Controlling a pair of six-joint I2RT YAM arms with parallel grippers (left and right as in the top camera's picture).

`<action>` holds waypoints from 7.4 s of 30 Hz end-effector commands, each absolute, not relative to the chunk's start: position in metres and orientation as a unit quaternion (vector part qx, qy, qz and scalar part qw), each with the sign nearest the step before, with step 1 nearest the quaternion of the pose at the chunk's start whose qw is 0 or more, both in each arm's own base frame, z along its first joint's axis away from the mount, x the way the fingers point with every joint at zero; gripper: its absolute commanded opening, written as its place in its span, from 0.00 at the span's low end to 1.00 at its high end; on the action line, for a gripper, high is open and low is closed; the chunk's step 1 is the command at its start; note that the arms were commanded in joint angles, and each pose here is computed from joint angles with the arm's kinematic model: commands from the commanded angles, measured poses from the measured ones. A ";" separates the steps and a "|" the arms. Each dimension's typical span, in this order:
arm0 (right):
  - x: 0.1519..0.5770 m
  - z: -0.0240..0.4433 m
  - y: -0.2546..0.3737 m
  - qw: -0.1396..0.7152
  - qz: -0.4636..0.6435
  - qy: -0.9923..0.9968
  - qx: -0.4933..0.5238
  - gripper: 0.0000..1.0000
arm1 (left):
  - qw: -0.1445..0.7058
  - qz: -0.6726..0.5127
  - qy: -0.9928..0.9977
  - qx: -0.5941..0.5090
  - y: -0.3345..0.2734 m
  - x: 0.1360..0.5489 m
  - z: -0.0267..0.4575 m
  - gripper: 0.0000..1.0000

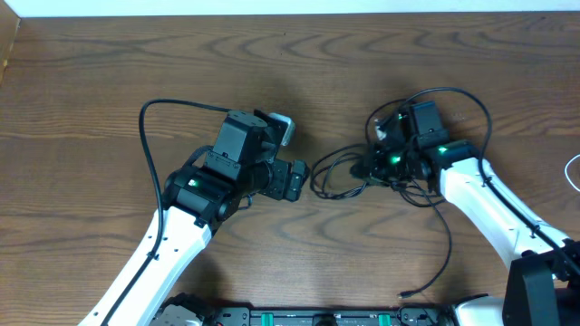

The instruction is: Untangle cables

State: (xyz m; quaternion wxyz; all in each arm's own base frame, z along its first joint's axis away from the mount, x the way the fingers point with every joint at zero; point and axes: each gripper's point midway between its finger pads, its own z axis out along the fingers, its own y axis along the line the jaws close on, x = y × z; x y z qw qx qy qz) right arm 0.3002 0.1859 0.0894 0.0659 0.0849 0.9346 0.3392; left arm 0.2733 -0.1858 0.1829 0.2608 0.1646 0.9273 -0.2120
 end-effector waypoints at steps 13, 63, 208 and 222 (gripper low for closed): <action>0.319 0.073 0.150 0.102 0.253 0.948 0.162 0.01 | -0.020 -0.307 0.859 -0.409 -0.219 0.268 0.137 0.84; 0.312 0.067 0.143 0.089 0.233 0.953 0.170 0.01 | -0.179 -0.300 0.739 -0.576 -0.317 0.260 0.085 0.49; 0.339 0.074 0.080 0.186 0.043 0.978 0.083 0.02 | -0.250 -0.380 0.727 -0.515 -0.277 0.305 0.096 0.82; 0.336 0.072 0.079 0.178 0.041 0.980 0.083 0.02 | -0.182 -0.350 0.731 -0.556 -0.270 0.316 0.079 0.08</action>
